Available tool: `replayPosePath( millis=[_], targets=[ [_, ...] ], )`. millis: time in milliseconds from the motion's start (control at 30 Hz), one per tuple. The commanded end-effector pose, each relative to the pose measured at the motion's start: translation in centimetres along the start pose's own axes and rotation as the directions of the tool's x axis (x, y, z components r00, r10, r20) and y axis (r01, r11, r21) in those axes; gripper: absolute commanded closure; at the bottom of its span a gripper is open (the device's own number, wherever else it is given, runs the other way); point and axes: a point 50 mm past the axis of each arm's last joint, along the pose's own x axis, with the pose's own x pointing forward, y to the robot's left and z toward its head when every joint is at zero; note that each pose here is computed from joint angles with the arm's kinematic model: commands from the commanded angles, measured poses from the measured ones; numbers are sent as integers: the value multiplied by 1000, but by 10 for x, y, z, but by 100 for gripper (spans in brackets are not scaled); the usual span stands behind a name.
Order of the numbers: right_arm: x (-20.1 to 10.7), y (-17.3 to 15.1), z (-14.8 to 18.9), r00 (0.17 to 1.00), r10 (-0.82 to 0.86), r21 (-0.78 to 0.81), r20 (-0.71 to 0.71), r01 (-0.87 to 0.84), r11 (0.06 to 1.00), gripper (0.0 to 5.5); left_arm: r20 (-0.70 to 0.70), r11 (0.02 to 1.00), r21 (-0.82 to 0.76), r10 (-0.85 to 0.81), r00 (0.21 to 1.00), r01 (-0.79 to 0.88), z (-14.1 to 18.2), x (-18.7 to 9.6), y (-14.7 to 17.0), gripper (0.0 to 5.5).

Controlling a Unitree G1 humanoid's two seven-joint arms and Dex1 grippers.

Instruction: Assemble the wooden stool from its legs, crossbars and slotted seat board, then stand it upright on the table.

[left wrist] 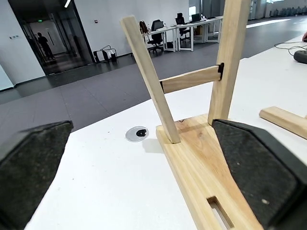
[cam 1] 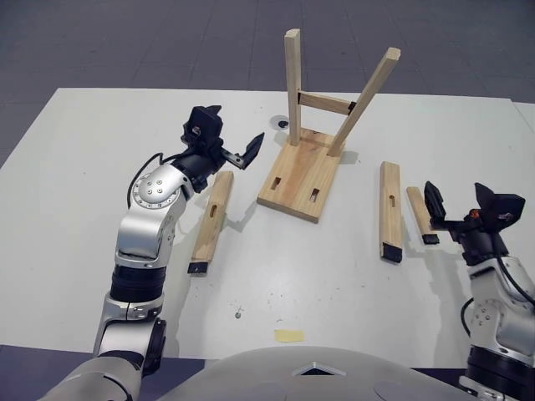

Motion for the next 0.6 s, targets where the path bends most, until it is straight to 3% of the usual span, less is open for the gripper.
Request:
replayPosePath(
  millis=[33, 167, 333, 500, 600],
  targets=[
    [-7, -20, -17, 988, 41, -26, -147, -45, 999, 13, -10, 998, 12, 66, 998, -66, -1, -8, 12, 10],
    [-2, -22, -29, 957, 73, -61, -282, -94, 994, 59, -14, 998, 14, 63, 998, -63, 0, -8, 12, 10],
    [12, -5, -34, 929, 146, -12, -339, -160, 987, 152, -24, 999, 23, 33, 999, -32, -2, -6, 5, 10],
    [1, -2, -59, 859, 66, 75, -508, -32, 997, 239, -34, 999, 18, 30, 999, -29, -5, -4, 5, 10],
    [-7, 2, -67, 812, 57, 27, -581, -51, 998, 286, -40, 1000, 12, 20, 999, -19, -6, -5, 3, 10]
  ],
)
